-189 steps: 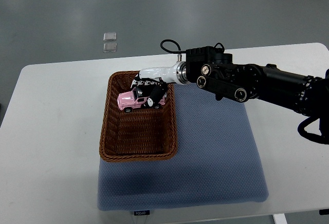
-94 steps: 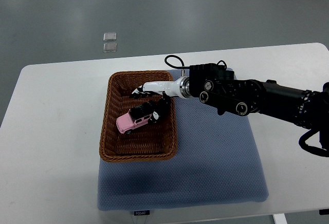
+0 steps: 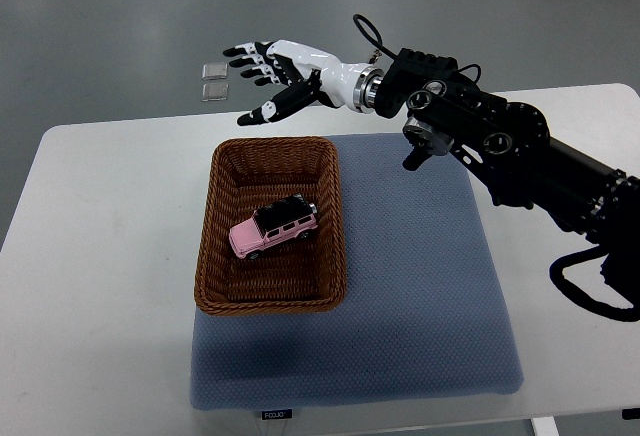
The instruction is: Place pink car in brown basket
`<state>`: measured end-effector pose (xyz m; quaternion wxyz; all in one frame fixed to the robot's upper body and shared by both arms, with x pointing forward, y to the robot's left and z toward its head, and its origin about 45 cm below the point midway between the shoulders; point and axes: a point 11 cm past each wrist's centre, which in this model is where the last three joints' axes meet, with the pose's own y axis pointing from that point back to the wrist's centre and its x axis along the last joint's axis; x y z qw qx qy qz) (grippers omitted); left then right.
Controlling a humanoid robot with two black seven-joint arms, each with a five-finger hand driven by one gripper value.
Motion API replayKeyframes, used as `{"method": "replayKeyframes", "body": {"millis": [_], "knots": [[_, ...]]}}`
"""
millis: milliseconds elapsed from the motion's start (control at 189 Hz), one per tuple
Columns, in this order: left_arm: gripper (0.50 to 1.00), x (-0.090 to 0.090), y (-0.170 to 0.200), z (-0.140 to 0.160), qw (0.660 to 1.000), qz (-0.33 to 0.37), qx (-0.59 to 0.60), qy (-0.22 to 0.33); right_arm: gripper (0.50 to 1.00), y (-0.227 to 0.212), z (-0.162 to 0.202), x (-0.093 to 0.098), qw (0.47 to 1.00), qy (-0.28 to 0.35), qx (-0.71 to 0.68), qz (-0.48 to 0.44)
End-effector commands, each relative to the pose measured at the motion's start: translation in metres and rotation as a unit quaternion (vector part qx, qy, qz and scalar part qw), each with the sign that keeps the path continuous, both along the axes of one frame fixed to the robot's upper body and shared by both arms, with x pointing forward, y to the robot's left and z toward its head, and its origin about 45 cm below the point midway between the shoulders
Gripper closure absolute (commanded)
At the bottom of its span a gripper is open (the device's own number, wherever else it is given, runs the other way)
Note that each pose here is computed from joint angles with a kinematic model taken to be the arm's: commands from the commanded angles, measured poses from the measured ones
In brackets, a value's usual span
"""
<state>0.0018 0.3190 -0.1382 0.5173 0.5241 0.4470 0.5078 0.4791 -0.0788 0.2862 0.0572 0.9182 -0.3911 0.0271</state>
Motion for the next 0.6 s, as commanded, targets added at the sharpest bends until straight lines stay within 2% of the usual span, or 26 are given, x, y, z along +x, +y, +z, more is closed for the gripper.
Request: {"method": "replayKeyframes", "body": {"millis": [0, 143, 270, 387, 594], "knots": [[0.5, 0.0, 0.0, 0.0, 1.0, -0.001, -0.001, 0.0, 0.593, -0.057, -0.015, 0.007, 0.971, 0.076, 0.203, -0.1], [0.5, 0.0, 0.0, 0.0, 1.0, -0.001, -0.001, 0.0, 0.593, -0.117, -0.051, 0.001, 0.887, 0.139, 0.391, -0.204], [0.5, 0.0, 0.0, 0.0, 1.0, 0.0, 0.0, 0.0, 0.593, -0.157, -0.1, -0.016, 0.826, 0.176, 0.459, -0.275], [0.5, 0.0, 0.0, 0.0, 1.0, -0.001, -0.001, 0.0, 0.593, -0.169, -0.117, -0.024, 0.816, 0.178, 0.473, -0.281], [0.5, 0.0, 0.0, 0.0, 1.0, 0.0, 0.0, 0.0, 0.593, -0.172, -0.12, -0.026, 0.817, 0.177, 0.476, -0.273]]}}
